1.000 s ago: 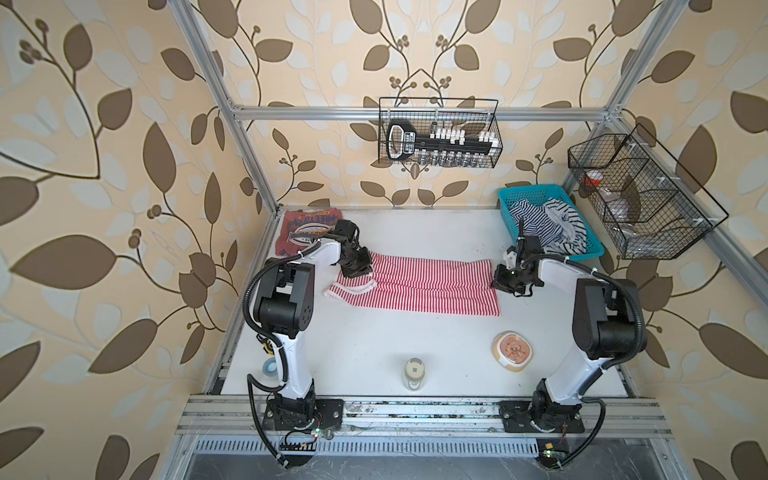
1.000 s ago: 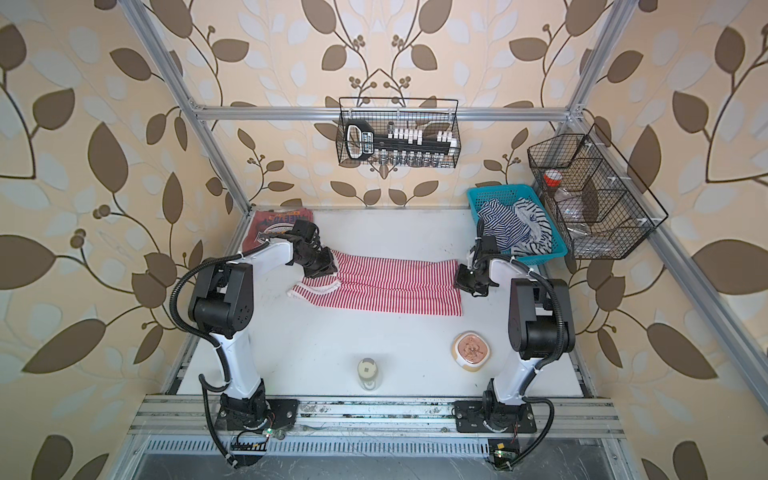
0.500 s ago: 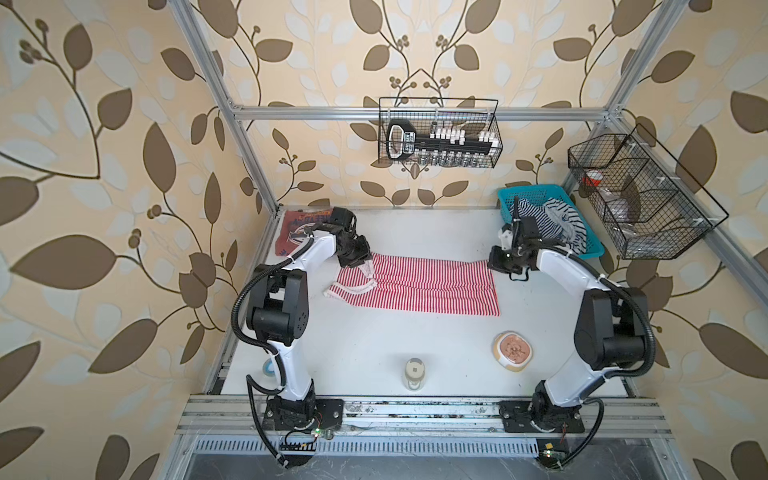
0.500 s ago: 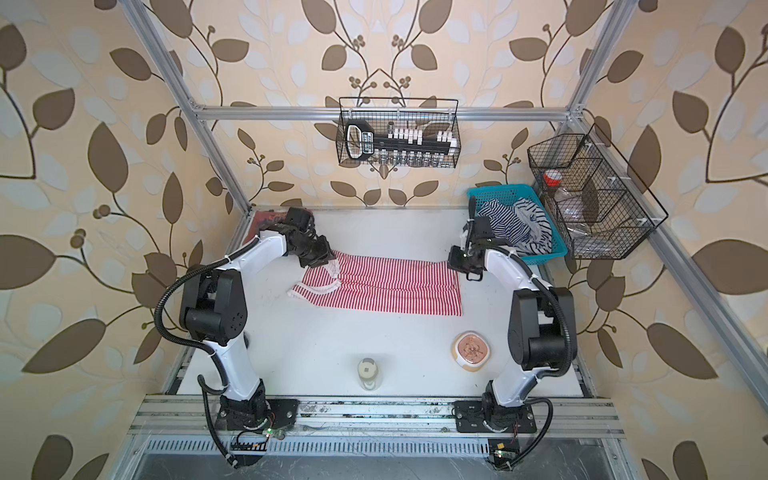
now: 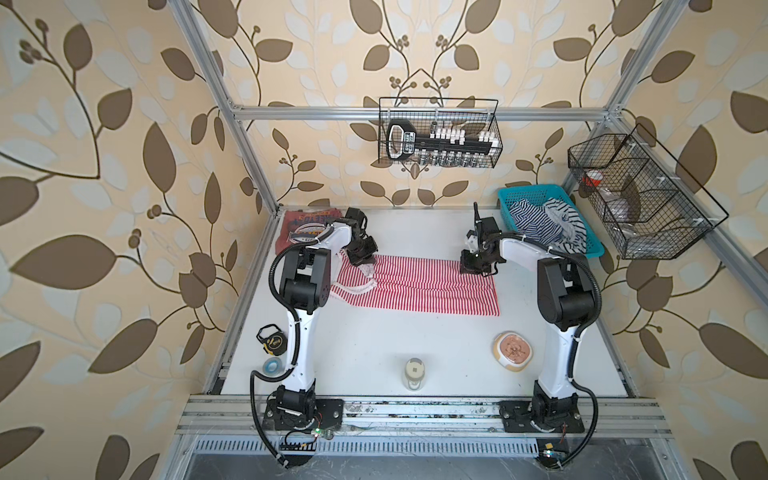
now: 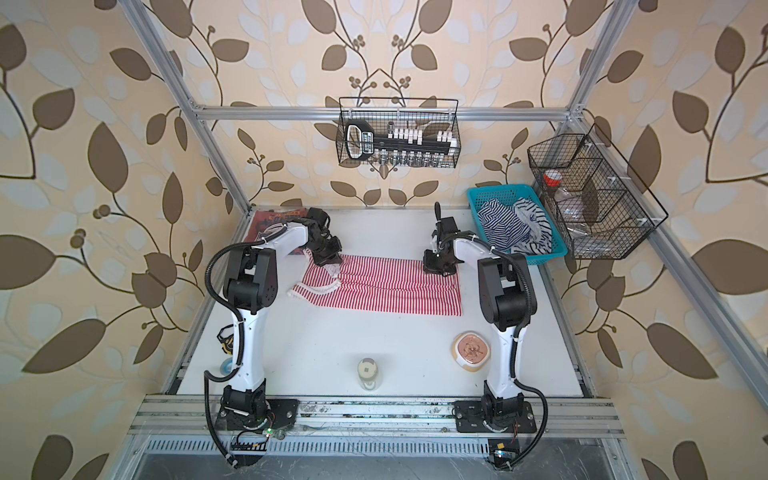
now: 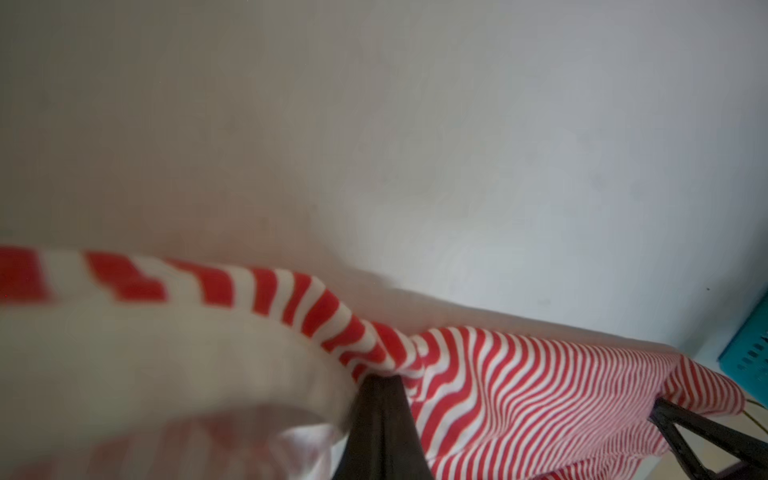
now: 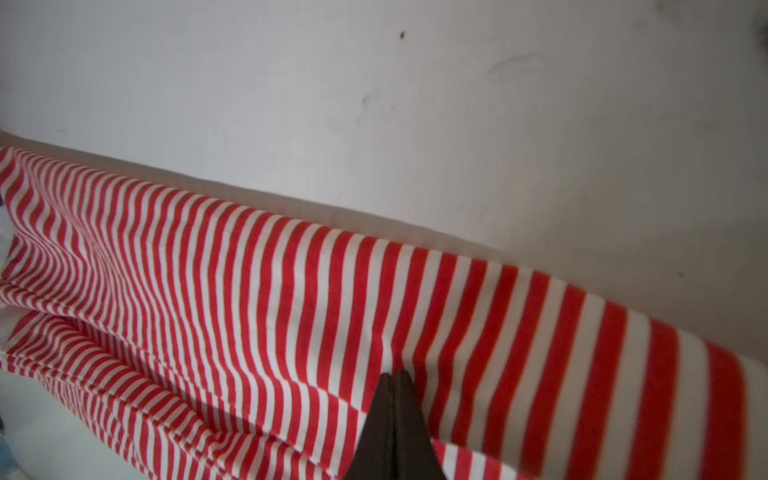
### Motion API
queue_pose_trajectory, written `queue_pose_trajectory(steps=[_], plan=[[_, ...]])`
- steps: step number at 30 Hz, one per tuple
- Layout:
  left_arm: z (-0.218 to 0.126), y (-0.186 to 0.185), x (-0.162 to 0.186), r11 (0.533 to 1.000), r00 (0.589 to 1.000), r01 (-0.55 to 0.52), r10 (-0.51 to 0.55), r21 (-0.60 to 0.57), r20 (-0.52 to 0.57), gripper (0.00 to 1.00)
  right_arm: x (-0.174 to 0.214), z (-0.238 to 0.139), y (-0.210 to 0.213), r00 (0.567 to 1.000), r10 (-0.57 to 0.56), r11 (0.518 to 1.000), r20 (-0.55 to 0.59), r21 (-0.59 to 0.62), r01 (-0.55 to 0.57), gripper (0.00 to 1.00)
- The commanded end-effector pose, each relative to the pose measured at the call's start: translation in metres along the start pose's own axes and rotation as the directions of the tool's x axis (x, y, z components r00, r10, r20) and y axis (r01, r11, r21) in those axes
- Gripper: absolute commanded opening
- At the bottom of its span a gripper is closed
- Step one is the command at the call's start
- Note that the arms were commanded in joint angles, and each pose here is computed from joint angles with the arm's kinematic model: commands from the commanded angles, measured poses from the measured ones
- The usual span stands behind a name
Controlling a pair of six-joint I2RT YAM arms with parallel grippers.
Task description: Fold and stack the tank tops
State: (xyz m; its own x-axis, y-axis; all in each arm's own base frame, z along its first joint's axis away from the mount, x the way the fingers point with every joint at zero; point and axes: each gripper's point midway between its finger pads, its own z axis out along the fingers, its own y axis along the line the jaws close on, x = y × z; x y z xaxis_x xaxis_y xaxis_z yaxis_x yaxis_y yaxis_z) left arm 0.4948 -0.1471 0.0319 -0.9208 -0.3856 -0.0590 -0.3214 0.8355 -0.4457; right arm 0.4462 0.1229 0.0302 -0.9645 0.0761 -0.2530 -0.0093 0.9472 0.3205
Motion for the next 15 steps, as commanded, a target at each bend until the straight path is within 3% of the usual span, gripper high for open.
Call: queue_pose_trajectory(steps=[1,8,15], plan=[[0.004,-0.001,-0.002,0.999,1.0,0.0,0.0,-0.042,-0.014,0.0,0.016,0.008,-0.014,0.999,-0.012,0.999,-0.053,0.034,0.014,0.0],[0.033,-0.012,-0.035,0.999,1.0,0.014,-0.013,-0.045,0.005,0.0,0.046,0.009,-0.022,0.996,0.033,0.999,-0.083,0.019,-0.032,0.0],[0.059,-0.054,-0.074,0.986,0.995,0.064,-0.075,0.151,0.064,0.0,0.06,-0.004,-0.012,0.993,0.064,0.996,-0.099,-0.048,-0.069,0.0]])
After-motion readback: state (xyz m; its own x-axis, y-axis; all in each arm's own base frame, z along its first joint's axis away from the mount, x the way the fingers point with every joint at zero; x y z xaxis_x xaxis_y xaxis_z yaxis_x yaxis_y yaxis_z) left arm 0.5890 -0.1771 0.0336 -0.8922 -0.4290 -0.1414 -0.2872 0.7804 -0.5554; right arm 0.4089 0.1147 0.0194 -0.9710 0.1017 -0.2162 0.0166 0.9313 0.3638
